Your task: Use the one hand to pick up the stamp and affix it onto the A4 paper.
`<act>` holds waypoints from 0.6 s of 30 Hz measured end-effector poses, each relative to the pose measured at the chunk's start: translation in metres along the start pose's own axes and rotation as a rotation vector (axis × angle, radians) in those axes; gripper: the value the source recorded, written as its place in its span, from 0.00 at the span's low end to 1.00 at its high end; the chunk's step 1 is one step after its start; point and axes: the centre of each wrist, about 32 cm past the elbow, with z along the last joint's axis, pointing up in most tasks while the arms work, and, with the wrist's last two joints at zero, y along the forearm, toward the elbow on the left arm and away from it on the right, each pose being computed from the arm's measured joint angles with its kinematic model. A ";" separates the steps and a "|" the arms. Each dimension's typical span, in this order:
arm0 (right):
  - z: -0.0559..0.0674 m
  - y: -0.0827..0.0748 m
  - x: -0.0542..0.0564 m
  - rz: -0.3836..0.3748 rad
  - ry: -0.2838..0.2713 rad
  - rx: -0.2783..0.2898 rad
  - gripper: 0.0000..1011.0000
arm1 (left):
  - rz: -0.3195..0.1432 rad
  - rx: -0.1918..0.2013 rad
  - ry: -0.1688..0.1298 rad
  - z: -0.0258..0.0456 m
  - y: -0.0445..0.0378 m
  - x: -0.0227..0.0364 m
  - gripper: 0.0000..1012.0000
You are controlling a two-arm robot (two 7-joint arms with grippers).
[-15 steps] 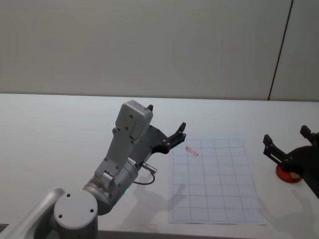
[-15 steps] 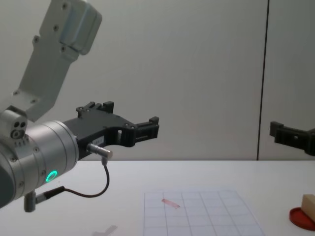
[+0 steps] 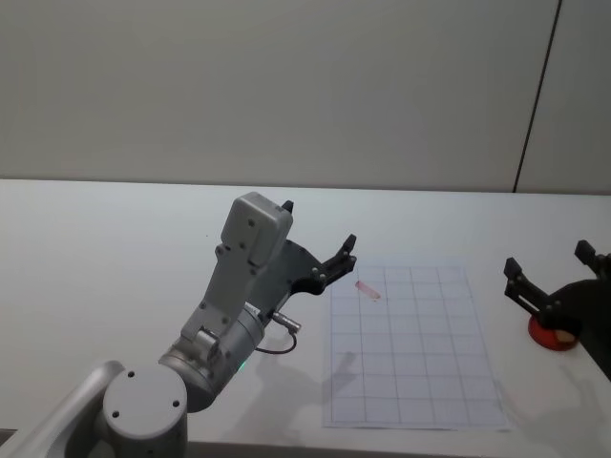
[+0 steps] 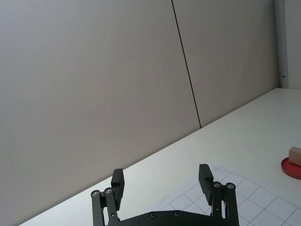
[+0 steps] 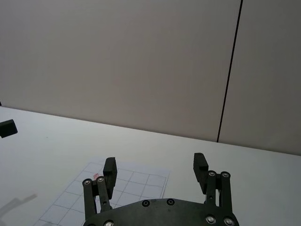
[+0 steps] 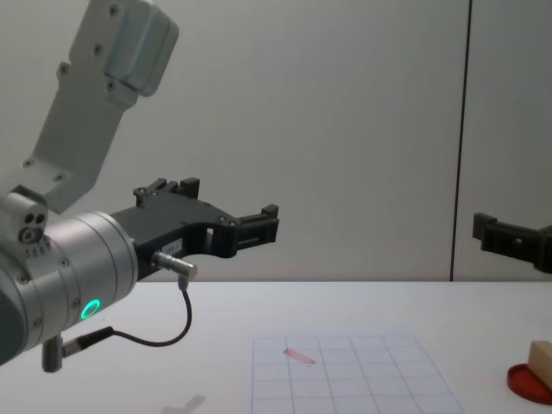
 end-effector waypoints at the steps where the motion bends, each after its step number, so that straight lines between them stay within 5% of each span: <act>1: 0.000 0.000 0.000 0.000 0.000 0.000 0.99 | 0.000 0.000 0.000 0.0000 0.0000 0.0000 0.99; 18: 0.000 0.000 0.000 0.000 0.000 0.000 0.99 | 0.000 0.000 0.000 0.0000 0.0000 0.0000 0.99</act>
